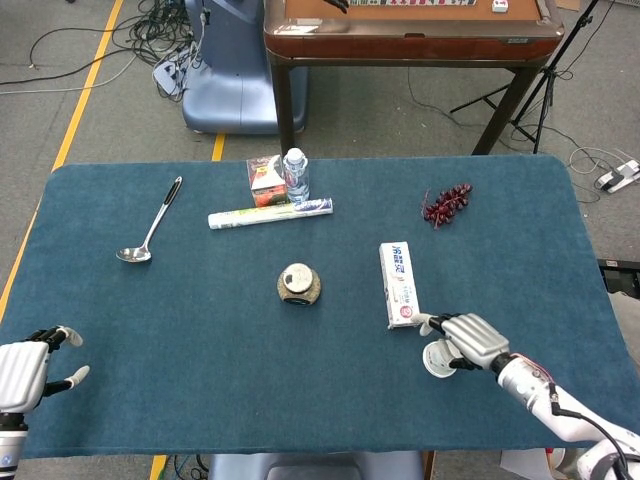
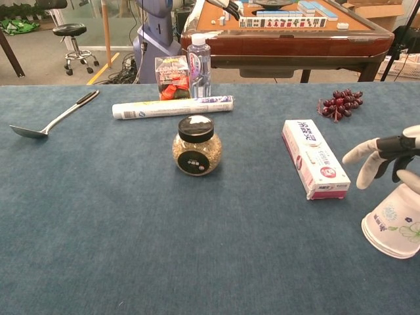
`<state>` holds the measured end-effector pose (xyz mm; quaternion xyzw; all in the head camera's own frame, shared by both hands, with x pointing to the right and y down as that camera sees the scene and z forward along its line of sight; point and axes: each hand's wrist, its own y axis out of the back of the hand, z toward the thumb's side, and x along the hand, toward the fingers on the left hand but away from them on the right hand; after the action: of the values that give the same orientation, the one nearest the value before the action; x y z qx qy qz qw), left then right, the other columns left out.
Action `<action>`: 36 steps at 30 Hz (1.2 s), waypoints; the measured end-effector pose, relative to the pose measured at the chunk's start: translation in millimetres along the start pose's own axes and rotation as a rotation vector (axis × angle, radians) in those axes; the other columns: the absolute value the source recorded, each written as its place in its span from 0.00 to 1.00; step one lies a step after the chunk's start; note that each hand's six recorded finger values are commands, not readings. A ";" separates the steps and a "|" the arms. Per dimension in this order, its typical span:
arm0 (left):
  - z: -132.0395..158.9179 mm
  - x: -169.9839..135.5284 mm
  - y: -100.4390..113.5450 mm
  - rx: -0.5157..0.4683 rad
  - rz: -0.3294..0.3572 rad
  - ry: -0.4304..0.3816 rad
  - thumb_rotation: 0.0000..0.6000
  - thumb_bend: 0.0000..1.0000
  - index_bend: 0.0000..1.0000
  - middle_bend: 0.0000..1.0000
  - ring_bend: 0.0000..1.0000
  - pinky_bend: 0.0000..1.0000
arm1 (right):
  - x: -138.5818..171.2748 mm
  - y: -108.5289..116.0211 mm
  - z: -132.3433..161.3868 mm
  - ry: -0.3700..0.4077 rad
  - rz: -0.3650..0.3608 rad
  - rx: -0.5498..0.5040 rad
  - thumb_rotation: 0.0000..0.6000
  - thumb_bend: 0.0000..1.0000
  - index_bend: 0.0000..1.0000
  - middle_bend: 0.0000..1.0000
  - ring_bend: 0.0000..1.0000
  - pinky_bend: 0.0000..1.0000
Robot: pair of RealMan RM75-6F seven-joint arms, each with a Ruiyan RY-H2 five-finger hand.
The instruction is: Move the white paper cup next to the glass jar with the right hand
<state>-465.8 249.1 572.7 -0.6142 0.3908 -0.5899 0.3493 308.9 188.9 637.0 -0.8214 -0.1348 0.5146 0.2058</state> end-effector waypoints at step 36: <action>2.2 0.6 -0.9 -0.005 -0.004 -0.008 1.00 0.09 0.50 0.48 0.49 0.66 | 89.7 -63.8 -55.6 -0.370 -0.088 0.286 1.00 1.00 0.08 0.09 0.08 0.24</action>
<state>-463.5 248.9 573.6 -0.6182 0.3896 -0.5872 0.3483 397.3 272.8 618.0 -0.6691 -0.1316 0.6607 0.3139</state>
